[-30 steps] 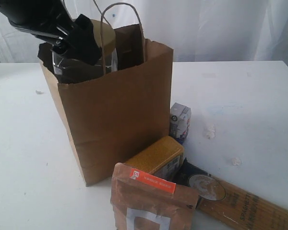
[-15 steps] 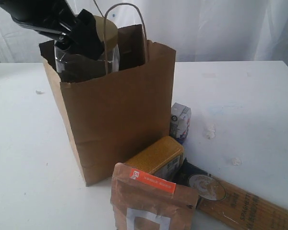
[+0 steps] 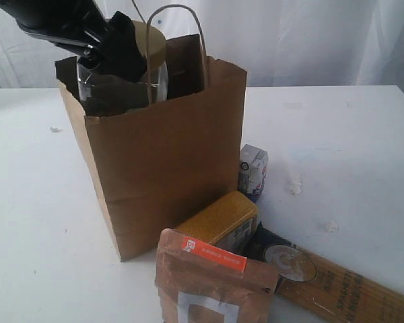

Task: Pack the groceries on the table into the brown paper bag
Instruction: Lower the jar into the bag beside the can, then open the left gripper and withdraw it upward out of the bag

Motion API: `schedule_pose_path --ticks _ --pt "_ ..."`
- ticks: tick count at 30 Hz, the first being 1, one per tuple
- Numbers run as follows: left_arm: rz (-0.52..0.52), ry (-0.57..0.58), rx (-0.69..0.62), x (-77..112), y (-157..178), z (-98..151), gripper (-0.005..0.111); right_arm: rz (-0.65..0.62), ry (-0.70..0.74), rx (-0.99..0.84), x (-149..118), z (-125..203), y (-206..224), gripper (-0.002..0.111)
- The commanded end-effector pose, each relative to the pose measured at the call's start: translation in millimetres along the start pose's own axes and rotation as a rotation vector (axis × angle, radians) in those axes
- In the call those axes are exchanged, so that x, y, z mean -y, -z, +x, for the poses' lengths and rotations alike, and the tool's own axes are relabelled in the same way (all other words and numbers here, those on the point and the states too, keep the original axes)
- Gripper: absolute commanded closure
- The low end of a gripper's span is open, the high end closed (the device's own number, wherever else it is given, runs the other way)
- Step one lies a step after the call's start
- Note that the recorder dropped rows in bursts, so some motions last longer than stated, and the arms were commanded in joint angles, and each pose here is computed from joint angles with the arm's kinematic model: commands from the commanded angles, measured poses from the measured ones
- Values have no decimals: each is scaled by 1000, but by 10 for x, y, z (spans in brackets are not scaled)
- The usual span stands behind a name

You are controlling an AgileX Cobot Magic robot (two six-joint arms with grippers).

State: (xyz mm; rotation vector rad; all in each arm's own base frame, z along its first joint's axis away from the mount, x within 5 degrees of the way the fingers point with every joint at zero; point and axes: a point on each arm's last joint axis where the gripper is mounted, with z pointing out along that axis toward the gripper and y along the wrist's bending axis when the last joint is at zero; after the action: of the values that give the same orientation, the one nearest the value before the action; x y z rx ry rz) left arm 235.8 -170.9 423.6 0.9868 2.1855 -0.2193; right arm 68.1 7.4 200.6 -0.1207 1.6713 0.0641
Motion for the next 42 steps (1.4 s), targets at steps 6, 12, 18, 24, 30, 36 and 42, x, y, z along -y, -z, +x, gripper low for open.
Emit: schedule_pose_path --ticks 6,12,18,24,30,36,42 --pt "35 -17 -100 19 -197 33 5 4 5 4 2 4 2 108" --pt "49 -22 -158 23 -316 62 1 4 5 4 2 4 2 108" --pt "49 -22 -154 22 -317 59 1 4 5 4 2 4 2 108" --pt "44 -25 -156 18 -317 60 1 4 5 4 2 4 2 108" --pt "-22 -84 -157 -48 -267 46 1 4 5 4 2 4 2 108" --pt "-117 -114 -64 -139 94 -118 2 4 5 4 2 4 2 108" --pt "-232 -119 101 -210 778 -245 2 4 -14 3 3 4 2 108"
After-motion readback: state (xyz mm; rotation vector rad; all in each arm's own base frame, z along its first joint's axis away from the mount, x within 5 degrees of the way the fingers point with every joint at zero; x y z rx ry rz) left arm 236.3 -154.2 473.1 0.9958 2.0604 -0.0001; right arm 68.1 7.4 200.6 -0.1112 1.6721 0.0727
